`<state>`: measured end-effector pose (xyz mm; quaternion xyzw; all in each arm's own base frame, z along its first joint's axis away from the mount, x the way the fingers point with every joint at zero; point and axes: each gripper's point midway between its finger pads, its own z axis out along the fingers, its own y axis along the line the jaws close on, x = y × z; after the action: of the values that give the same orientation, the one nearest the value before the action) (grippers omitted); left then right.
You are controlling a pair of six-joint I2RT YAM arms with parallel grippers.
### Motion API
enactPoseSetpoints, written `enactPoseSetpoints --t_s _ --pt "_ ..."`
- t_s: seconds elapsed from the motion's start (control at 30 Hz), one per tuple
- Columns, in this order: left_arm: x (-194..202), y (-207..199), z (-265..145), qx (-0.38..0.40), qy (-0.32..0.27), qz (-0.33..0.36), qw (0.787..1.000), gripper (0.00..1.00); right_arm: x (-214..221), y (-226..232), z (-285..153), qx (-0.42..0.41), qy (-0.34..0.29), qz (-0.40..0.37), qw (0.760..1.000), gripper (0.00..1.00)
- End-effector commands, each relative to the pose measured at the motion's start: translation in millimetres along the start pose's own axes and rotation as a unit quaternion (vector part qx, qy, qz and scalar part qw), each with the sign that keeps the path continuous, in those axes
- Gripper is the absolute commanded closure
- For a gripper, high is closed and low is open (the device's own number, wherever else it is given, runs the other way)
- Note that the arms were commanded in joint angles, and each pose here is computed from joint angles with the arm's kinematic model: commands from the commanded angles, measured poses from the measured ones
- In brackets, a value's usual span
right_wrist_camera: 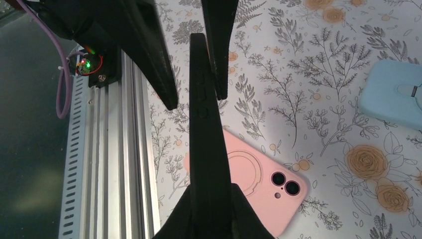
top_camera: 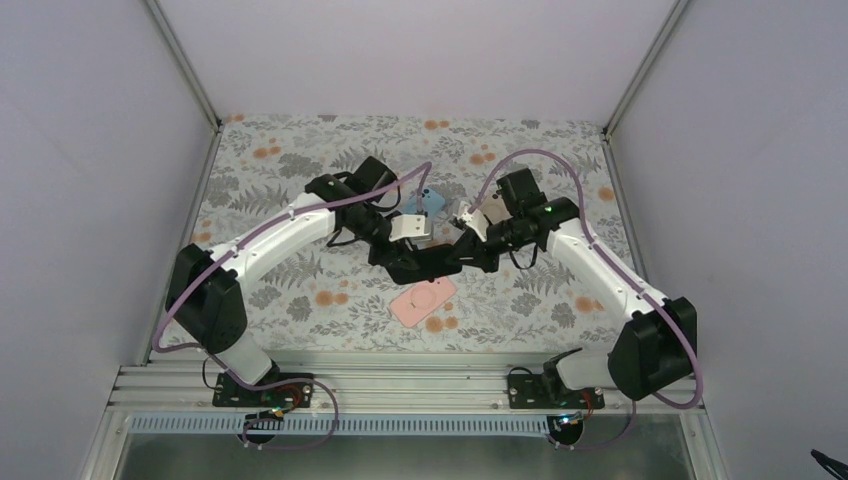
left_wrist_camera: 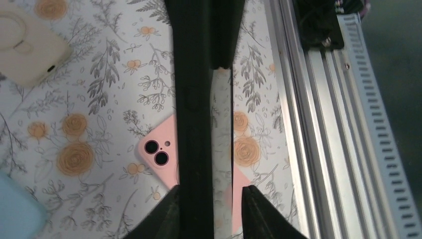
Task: Take the phone out of the phone case
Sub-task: Pick up the phone at the center of the board.
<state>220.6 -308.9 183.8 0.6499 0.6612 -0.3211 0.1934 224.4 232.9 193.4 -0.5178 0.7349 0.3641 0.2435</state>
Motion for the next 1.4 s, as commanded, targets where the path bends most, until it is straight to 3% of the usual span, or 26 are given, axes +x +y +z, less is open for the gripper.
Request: enactPoseSetpoints --t_s 0.0,0.1,0.23,0.27,0.33,0.43,0.5,0.7,0.87,1.13,1.37 --pt "-8.3 -21.0 -1.5 0.008 -0.008 0.030 0.999 0.78 -38.7 7.2 -17.5 0.015 -0.039 -0.051 0.998 0.96" --pt "-8.1 -20.5 -1.6 -0.005 0.000 0.022 1.000 0.96 -43.5 9.2 -20.9 0.017 -0.037 -0.054 0.998 0.96" --pt "-21.3 -28.4 -13.5 0.000 -0.026 0.012 1.000 0.98 -49.9 15.9 -27.1 0.015 -0.044 -0.056 0.997 0.93" --pt "-25.4 -29.8 -17.3 0.003 -0.036 0.009 0.999 0.98 -53.7 17.8 -29.8 0.014 -0.049 -0.056 0.997 0.83" --pt "-33.2 -28.9 -26.7 0.009 -0.058 -0.005 0.998 0.98 -60.8 21.7 -35.5 0.012 -0.055 -0.058 0.997 0.49" --pt "-48.5 -24.2 -43.9 0.015 -0.096 -0.021 0.995 0.98 -77.2 23.9 -50.4 0.017 -0.080 -0.062 0.995 0.13" --pt "-60.5 -20.2 -57.6 0.015 -0.124 -0.029 0.992 0.98 -89.2 23.0 -60.8 0.026 -0.101 -0.062 0.993 0.05" --pt "-95.0 -6.8 -103.1 0.019 -0.215 -0.056 0.975 0.98 -117.8 18.5 -87.9 0.020 -0.172 -0.026 0.985 0.03" --pt "-116.7 -4.4 -124.0 0.014 -0.245 -0.050 0.968 0.98 -135.6 19.5 -104.5 0.010 -0.232 -0.005 0.973 0.02" --pt "-160.0 -3.5 -162.5 0.011 -0.320 -0.036 0.947 0.98 -156.8 27.2 -121.3 -0.029 -0.280 0.028 0.959 0.03" --pt "-186.6 3.3 -184.0 0.010 -0.376 -0.047 0.925 0.98 -179.9 33.9 -135.5 -0.076 -0.311 0.051 0.946 0.14"
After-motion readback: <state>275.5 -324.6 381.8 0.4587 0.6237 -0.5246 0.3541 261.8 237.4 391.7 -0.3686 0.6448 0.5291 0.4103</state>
